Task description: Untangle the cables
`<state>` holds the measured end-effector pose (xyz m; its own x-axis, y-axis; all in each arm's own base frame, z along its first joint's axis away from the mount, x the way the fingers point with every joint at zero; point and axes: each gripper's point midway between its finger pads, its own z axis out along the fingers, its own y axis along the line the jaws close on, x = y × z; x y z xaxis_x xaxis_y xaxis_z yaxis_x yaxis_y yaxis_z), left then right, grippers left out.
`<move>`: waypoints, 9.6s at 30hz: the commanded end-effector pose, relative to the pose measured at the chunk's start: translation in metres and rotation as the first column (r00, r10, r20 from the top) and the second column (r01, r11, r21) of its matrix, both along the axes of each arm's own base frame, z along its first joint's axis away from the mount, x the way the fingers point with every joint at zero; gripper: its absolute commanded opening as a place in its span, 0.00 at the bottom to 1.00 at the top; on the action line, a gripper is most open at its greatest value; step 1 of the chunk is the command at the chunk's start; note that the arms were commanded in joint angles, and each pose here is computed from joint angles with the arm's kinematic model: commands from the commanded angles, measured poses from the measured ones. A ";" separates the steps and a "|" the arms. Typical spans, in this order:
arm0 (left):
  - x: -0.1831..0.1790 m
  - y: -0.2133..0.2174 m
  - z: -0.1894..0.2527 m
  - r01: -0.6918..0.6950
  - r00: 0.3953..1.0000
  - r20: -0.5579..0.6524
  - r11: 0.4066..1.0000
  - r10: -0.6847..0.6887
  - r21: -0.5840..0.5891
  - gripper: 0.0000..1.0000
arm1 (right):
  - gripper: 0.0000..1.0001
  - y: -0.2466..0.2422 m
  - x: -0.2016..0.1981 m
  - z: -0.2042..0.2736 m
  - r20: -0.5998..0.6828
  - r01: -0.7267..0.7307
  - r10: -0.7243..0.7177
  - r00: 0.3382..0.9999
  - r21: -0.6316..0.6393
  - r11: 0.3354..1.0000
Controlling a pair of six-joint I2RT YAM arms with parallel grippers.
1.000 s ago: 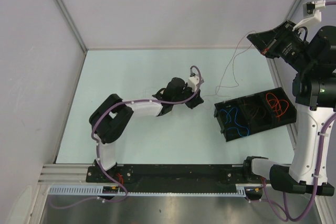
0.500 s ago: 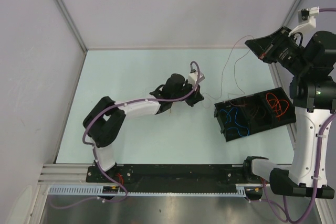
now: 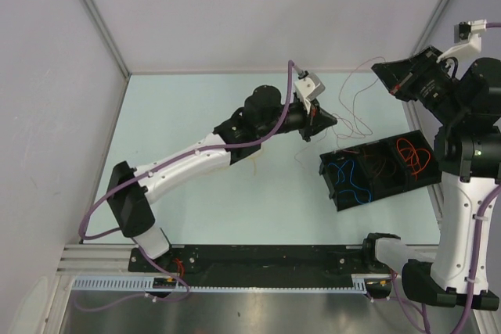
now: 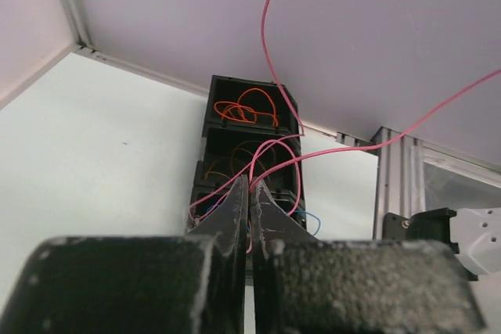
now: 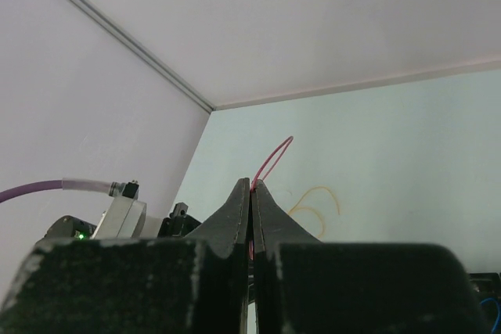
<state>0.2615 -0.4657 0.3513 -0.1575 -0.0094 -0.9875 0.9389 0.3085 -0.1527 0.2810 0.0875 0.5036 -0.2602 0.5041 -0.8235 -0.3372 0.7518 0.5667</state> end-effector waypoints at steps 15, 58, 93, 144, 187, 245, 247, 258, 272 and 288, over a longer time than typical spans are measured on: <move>-0.048 -0.043 0.005 0.238 0.963 -0.074 0.945 -0.260 -0.223 0.00 | 0.00 -0.021 -0.020 -0.067 -0.135 0.140 -0.143 0.980 -0.029 0.990; 0.012 -0.086 -0.176 0.042 0.973 -0.230 0.989 -0.009 0.141 0.00 | 0.00 -0.006 0.005 -0.235 -0.469 0.119 -0.155 0.869 -0.107 0.987; 0.020 0.008 -0.173 -0.248 0.915 -0.206 0.886 0.347 0.391 0.47 | 0.00 -0.025 0.009 -0.349 -0.649 0.199 -0.313 0.694 -0.244 0.949; -0.030 0.220 -0.189 -0.565 0.703 -0.117 0.651 0.701 0.507 0.69 | 0.08 -0.012 0.037 -0.408 -0.707 0.085 -0.244 0.664 -0.252 0.964; 0.043 0.247 -0.223 -0.663 0.521 -0.145 0.506 0.841 0.552 0.82 | 0.45 0.022 0.074 -0.346 -0.627 -0.004 -0.180 0.758 -0.281 0.960; 0.151 0.224 -0.228 -0.633 0.556 -0.139 0.526 0.819 0.568 0.00 | 0.42 0.051 -0.010 -0.330 -0.599 -0.120 -0.028 0.801 -0.206 0.971; 0.144 0.219 -0.192 -0.653 0.580 -0.140 0.561 0.803 0.509 0.00 | 0.41 0.056 -0.011 -0.320 -0.581 -0.125 0.004 0.814 -0.168 0.978; 0.099 0.218 -0.097 -0.676 0.648 -0.149 0.655 0.746 0.339 0.00 | 0.42 0.092 -0.018 -0.273 -0.465 -0.230 0.202 0.862 -0.002 0.973; 0.111 0.179 -0.214 -0.513 0.694 -0.194 0.666 0.693 0.542 0.58 | 0.48 0.090 -0.032 -0.283 -0.503 -0.209 0.153 0.851 -0.057 0.976; 0.147 0.126 -0.285 -0.480 0.640 -0.264 0.643 0.722 0.596 0.51 | 0.49 0.080 -0.028 -0.298 -0.517 -0.201 0.102 0.850 -0.139 0.970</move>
